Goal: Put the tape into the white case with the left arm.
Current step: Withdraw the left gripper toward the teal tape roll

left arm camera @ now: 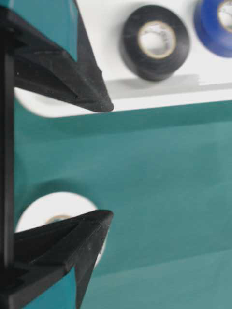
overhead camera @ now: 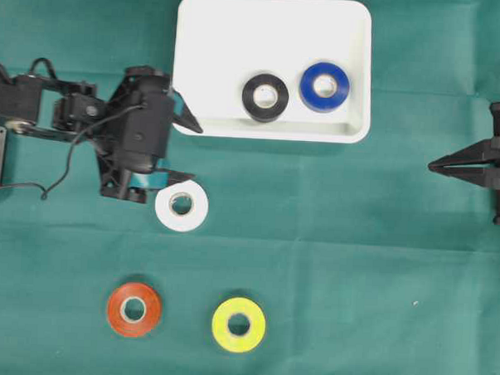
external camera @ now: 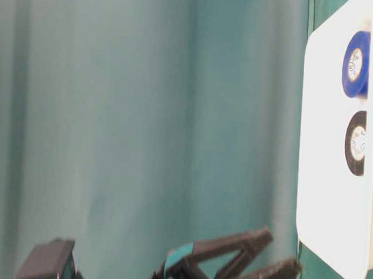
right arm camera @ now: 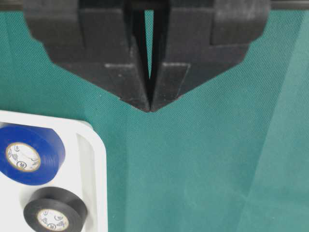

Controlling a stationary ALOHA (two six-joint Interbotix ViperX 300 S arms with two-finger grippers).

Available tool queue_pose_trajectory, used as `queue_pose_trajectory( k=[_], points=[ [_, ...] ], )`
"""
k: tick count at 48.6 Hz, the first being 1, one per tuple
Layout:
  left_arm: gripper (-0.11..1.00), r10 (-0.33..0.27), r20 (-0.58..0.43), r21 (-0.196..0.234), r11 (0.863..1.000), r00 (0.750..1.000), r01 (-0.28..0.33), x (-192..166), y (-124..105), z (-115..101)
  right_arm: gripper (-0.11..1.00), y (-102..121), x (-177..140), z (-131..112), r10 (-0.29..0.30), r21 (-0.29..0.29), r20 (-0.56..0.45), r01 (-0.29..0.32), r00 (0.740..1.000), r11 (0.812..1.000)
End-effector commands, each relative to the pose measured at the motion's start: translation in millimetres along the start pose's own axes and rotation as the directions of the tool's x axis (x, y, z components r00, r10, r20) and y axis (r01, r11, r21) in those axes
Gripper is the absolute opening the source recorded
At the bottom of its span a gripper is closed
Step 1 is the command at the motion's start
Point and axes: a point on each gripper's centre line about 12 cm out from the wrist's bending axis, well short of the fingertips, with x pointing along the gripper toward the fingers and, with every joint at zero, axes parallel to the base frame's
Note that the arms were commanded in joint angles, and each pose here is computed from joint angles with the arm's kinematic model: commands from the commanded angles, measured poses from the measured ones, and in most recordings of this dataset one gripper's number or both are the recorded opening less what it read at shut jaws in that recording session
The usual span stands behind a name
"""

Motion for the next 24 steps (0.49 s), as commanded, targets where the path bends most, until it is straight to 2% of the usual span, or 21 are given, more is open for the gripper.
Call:
queue_pose_trajectory(
  k=[1, 11, 24],
  points=[
    [0.81, 0.005, 0.044, -0.002, 1.0, 0.999, -0.005, -12, -1, 5, -0.09, 0, 1, 4, 0.0, 0.002, 0.011, 0.0, 1.0, 1.0],
    [0.81, 0.005, 0.047, -0.002, 1.0, 0.999, -0.005, -22, -2, -5, -0.09, 0, 1, 4, 0.0, 0.002, 0.011, 0.0, 1.0, 1.0],
    [0.81, -0.003, 0.03, 0.002, 1.0, 1.0, 0.003, -17, -5, -9, -0.09, 0, 1, 5, 0.0, 0.002, 0.012, 0.0, 1.0, 1.0]
  ],
)
